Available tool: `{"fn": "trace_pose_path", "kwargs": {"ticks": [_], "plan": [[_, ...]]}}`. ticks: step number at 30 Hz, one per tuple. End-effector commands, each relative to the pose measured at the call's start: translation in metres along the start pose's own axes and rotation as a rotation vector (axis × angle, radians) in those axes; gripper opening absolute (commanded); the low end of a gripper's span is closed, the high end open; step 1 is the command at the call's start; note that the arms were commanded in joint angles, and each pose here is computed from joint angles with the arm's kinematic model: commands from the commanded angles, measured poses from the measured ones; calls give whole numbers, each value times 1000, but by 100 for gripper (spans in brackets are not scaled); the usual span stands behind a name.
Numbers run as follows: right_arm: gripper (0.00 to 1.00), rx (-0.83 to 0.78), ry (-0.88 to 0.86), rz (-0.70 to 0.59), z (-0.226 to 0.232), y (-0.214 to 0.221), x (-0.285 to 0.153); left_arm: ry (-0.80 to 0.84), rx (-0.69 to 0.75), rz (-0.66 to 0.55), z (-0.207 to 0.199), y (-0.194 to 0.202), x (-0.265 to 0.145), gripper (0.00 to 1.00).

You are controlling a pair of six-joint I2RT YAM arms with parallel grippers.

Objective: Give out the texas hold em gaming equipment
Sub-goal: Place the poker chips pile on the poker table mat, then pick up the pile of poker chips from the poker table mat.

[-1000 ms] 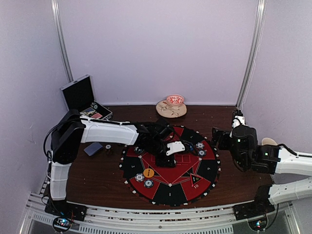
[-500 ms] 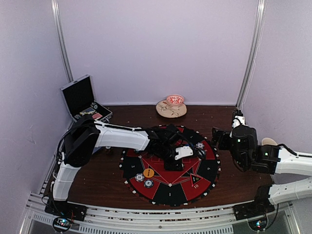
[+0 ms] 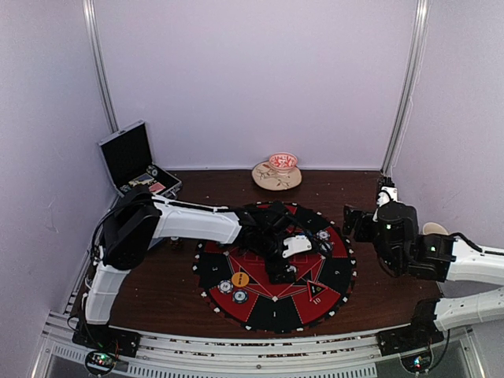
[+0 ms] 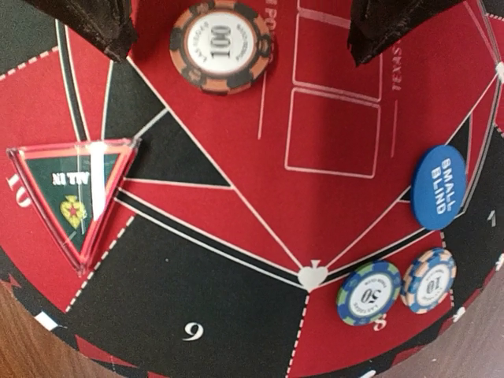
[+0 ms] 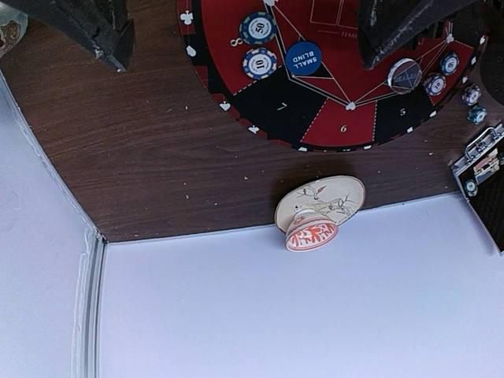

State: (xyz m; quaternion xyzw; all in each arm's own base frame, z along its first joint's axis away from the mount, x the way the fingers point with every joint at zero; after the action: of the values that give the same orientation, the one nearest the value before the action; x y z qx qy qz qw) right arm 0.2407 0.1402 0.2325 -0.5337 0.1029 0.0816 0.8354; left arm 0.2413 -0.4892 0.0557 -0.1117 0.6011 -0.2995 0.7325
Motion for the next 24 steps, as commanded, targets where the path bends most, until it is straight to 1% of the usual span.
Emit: {"fn": "trace_pose_path", "kwargs": {"ticks": [1, 4, 8, 13, 16, 20, 24], "plan": [[100, 51, -53, 18, 14, -17, -9, -110, 32, -55, 21, -24, -58, 98], [100, 25, -71, 77, 28, -19, -8, -172, 21, -78, 34, -21, -99, 98], [100, -58, -89, 217, 56, -8, 0, -260, -27, -74, 50, 9, -150, 98], [100, -220, -66, 456, 78, 45, 20, -407, -162, -72, 75, 68, -224, 98], [100, -275, -74, 562, 91, 73, 28, -473, -227, -62, 74, 100, -257, 98], [100, -340, -92, 693, 108, 110, 33, -532, -276, -44, 60, 132, -284, 98], [99, -410, -90, 789, 118, 147, 36, -549, -307, -29, 46, 157, -288, 98]]}}
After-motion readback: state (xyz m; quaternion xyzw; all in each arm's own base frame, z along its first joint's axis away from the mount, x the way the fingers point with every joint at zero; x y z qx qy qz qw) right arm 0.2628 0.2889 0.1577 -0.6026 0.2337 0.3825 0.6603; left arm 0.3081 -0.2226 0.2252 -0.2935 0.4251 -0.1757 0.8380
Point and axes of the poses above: each gripper's point midway between its finger pads, its own x axis out along the fingers, its own z axis along the line the jaws close on, y = z × x, the point moved 3 cm from there along -x, back along the fingers, and after that the axes turned 15 degrees about x, right-handed, at the moved point
